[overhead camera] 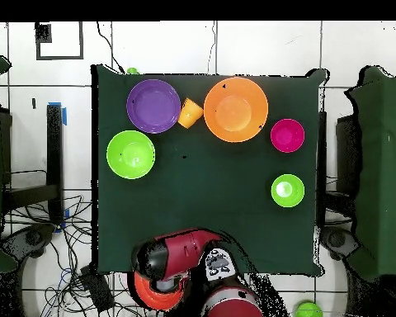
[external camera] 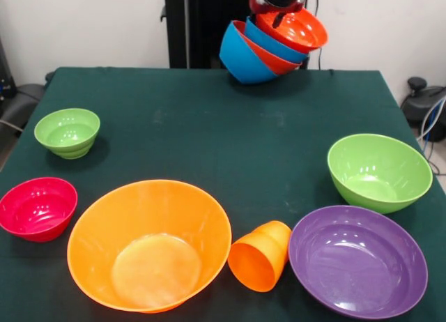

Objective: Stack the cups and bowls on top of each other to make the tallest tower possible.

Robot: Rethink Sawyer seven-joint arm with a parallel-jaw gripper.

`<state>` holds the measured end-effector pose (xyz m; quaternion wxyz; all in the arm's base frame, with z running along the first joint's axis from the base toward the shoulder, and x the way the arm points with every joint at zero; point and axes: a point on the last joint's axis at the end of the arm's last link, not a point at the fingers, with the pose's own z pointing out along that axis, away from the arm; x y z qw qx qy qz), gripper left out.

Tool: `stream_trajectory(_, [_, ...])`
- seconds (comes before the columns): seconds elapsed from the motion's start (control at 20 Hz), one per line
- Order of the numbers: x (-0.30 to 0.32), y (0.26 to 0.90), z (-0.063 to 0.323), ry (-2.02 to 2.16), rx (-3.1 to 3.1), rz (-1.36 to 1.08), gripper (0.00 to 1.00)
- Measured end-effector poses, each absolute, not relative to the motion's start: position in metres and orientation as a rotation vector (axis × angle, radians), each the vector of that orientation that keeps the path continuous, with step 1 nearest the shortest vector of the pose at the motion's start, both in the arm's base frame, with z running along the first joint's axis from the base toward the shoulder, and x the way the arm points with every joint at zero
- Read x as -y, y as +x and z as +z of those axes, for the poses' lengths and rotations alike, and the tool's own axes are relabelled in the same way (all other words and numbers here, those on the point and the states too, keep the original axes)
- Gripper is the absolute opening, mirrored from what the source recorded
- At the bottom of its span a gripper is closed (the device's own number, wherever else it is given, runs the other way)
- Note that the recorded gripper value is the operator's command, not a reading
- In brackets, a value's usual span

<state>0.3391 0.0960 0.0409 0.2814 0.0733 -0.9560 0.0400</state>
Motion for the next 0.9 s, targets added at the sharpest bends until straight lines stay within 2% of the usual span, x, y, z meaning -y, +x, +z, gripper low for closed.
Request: stream_trajectory(0.9, [-0.0982, 0.3426, 0.0425, 0.239, 2.578, 0.145, 1.0])
